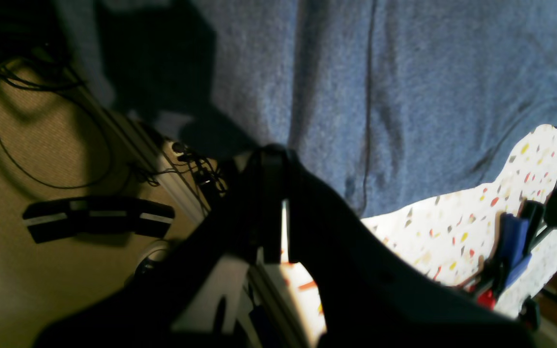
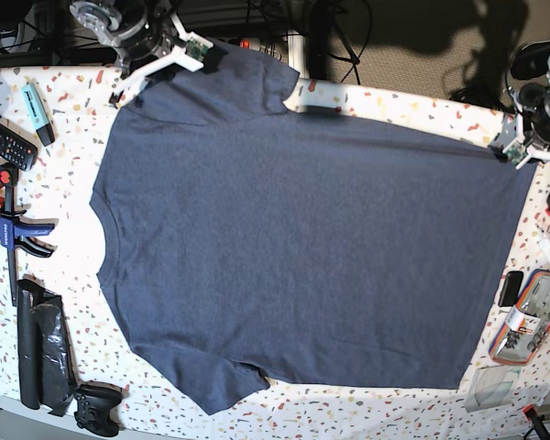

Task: Fold the T-shirt properly
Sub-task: 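Grasp the shirt edges with both grippers and drag it toward the robot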

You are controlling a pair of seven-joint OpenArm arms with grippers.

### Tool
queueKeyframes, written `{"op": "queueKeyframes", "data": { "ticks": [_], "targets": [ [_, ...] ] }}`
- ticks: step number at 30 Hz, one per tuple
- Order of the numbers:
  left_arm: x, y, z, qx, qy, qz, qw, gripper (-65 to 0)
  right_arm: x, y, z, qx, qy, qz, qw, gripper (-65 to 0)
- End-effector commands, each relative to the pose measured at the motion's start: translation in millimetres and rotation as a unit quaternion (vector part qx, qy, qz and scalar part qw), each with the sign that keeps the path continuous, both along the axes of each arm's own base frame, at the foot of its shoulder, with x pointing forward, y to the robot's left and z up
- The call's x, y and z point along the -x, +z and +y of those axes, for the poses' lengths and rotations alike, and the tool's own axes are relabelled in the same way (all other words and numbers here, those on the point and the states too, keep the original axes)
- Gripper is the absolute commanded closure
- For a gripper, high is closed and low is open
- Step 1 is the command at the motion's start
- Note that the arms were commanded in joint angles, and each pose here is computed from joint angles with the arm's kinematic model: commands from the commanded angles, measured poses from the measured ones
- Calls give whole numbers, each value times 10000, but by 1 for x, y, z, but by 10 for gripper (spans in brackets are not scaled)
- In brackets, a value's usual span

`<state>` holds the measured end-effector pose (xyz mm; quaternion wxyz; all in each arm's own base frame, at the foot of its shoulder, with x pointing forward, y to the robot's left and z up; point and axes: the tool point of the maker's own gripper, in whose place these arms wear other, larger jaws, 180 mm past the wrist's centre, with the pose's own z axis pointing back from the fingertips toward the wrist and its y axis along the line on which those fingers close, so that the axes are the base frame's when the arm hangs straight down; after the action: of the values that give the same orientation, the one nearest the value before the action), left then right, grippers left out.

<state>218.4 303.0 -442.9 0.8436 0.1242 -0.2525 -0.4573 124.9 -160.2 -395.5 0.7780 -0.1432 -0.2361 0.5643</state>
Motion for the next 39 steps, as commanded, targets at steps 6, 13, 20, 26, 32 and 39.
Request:
{"op": "queueKeyframes", "data": {
  "ticks": [6,13,20,26,32,39],
  "targets": [
    [34,-3,-14,18,-245,392,9989,0,15,15,6,-178,-112,-65,9998,0],
    [38,-1,-13,-144,-197,486,9985,0,22,19,8,-209,-157,-18,9997,0],
    [2,27,-3,-392,-103,-414,9983,0,-22,52,-10,-109,-389,-1087,9933,0],
    [-14,36,-18,-264,-370,-903,9949,0,-63,74,-15,-573,-599,-1646,9829,0],
    [-49,44,-31,-25,-84,-1317,9913,0,-98,87,-9,-912,-789,-2091,9704,0],
    [-93,53,-30,79,339,-1668,9854,0,-127,81,-12,-1129,-995,-2244,9628,0]
  ]
}}
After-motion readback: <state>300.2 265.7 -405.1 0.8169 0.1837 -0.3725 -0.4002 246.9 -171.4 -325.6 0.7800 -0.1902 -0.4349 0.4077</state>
